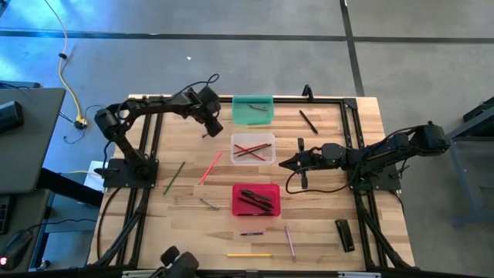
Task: Sort crayons/erasers/pens/pencils in bins
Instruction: Put the top blue crayon into the green bin
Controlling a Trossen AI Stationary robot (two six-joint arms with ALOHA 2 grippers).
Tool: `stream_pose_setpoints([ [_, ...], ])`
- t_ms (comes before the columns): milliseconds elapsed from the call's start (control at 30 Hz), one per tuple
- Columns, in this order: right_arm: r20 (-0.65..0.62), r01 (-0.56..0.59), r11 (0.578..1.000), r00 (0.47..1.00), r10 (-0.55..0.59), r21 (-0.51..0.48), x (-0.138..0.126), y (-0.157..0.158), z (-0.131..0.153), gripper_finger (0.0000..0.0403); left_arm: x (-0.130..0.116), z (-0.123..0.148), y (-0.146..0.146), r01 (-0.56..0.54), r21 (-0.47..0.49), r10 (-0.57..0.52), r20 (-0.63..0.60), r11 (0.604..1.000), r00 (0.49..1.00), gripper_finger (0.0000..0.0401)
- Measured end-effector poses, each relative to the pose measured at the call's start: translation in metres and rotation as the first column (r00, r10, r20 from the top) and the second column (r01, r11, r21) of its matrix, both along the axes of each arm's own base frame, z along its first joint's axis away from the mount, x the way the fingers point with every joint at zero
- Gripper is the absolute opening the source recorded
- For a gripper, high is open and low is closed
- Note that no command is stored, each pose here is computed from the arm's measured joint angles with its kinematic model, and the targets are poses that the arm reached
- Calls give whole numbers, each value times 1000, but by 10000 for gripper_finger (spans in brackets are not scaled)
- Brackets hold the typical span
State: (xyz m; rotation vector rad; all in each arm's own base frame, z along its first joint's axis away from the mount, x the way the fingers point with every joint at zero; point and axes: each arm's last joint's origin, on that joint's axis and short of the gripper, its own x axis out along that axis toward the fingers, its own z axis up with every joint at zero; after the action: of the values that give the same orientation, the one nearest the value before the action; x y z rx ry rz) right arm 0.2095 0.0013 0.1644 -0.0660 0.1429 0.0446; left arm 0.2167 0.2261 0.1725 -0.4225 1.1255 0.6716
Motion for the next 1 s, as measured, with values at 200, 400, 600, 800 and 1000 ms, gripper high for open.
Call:
stream_pose_setpoints([
  [200,0,0,1000,1000,0,0,0,0,0,0,-14,15,-16,44,-98,-50,-64,994,997,120],
  [400,-6,0,1000,1000,0,-1,0,0,-1,0,-30,-18,-34,43,-187,-60,-87,981,994,122],
  [600,-5,0,1000,1000,0,-2,0,0,-1,0,-30,-31,-37,35,-121,-42,-60,992,997,124],
  [800,-5,0,1000,1000,0,-3,0,0,-1,0,-29,-30,-33,26,-58,-30,-65,998,997,124],
  [1000,-5,0,1000,1000,0,-2,0,0,-1,0,-28,-41,-30,26,-79,-33,-82,997,996,124],
])
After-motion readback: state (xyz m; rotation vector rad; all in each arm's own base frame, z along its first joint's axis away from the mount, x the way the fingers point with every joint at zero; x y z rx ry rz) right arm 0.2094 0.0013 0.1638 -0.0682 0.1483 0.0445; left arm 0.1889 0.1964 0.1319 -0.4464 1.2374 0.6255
